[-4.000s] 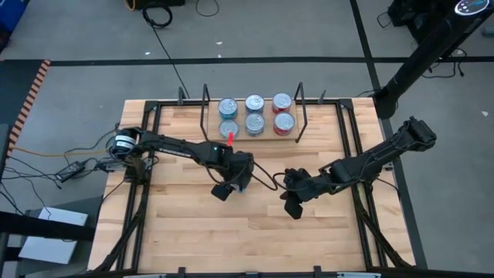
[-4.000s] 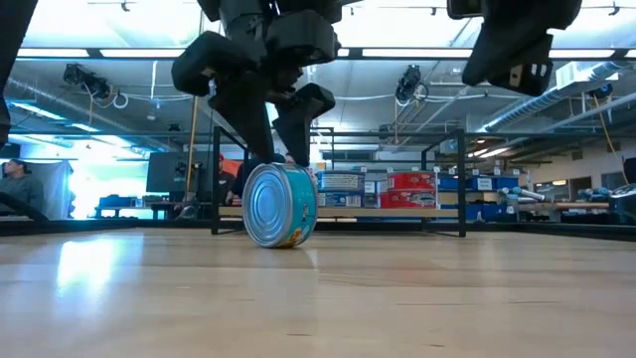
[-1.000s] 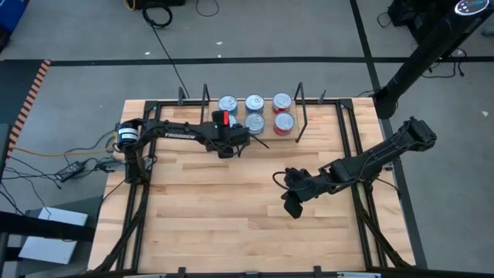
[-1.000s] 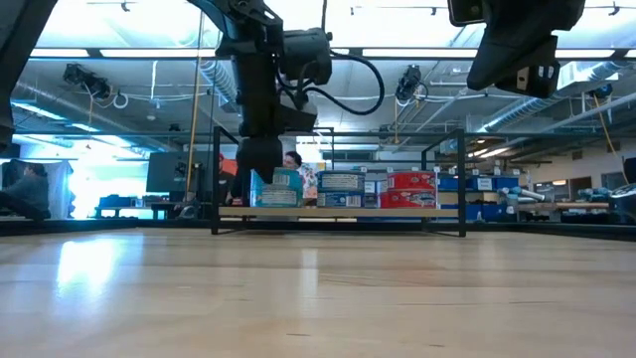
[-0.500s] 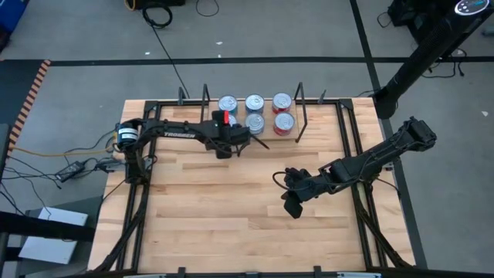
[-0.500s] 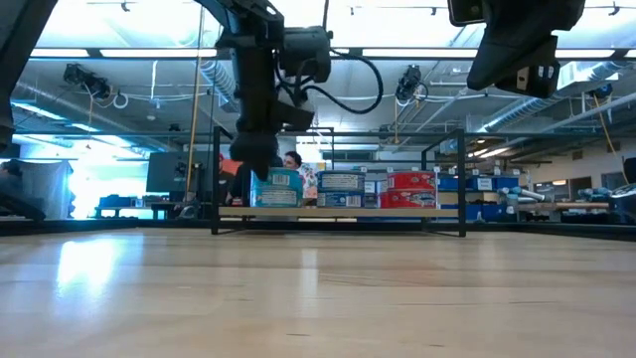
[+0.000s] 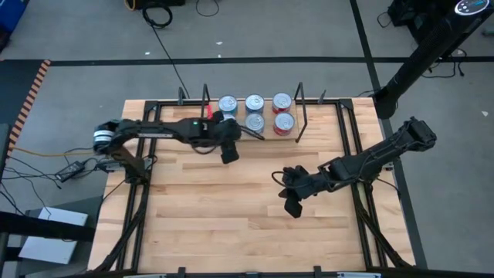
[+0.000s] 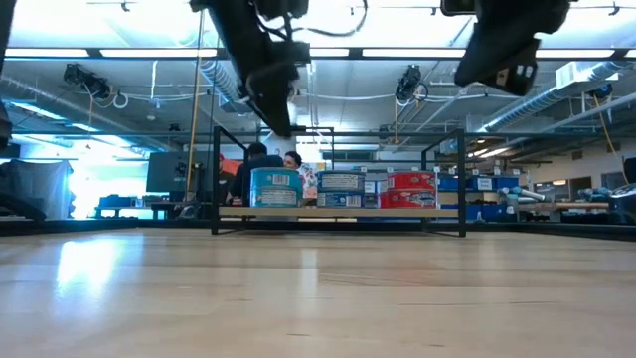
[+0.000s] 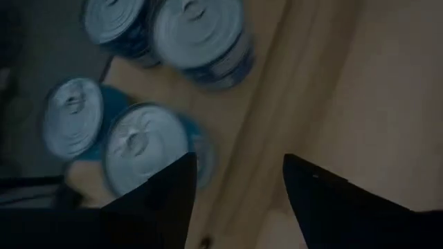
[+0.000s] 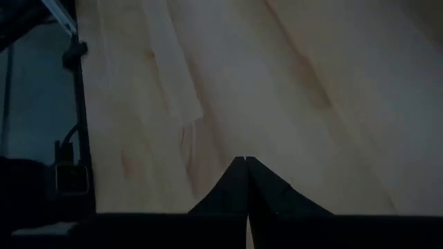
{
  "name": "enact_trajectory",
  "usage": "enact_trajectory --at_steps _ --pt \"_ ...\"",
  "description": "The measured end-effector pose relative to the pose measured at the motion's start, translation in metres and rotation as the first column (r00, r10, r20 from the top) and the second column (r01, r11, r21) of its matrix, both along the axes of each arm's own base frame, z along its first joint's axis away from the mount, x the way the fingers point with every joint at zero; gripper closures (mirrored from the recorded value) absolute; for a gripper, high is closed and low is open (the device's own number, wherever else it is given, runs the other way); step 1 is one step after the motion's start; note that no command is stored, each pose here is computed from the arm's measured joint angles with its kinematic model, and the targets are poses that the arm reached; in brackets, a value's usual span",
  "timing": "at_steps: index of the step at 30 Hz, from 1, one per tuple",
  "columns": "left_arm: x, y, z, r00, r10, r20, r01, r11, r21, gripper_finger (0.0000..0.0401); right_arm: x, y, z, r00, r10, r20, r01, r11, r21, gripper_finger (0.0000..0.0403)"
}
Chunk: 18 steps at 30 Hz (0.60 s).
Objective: Stack canned seafood by type on shelf
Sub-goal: Return to Home Position
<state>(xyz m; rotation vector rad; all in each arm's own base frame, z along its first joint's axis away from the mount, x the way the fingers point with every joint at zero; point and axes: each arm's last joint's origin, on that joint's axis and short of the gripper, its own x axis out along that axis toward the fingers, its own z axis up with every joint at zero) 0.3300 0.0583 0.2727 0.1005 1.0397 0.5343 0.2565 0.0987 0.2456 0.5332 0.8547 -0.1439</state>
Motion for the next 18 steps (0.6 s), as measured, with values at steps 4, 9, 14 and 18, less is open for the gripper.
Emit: enact_trajectory --at_steps 4,9,14,18 --pt "-0.017 -0.007 0.007 0.986 -0.018 0.166 0.027 0.998 -0.055 0.0203 0.004 -0.006 0.002 0.999 0.008 0.033 -0.006 0.999 -0.046 0.0396" --pt "-0.044 -0.021 0.009 0.942 -0.064 0.330 0.086 0.995 -0.052 0.0253 0.006 -0.015 0.007 0.997 0.030 0.071 -0.024 0.995 -0.092 0.0397" --pt "-0.068 -0.036 0.013 0.831 -0.119 0.544 0.171 0.984 -0.046 0.0311 0.004 -0.027 0.022 0.987 0.055 0.149 -0.034 0.990 -0.139 0.0398" --pt "-0.082 -0.046 0.011 0.703 -0.175 0.689 0.273 0.961 -0.034 0.0361 -0.002 -0.036 0.035 0.975 0.070 0.213 -0.026 0.979 -0.202 0.0398"
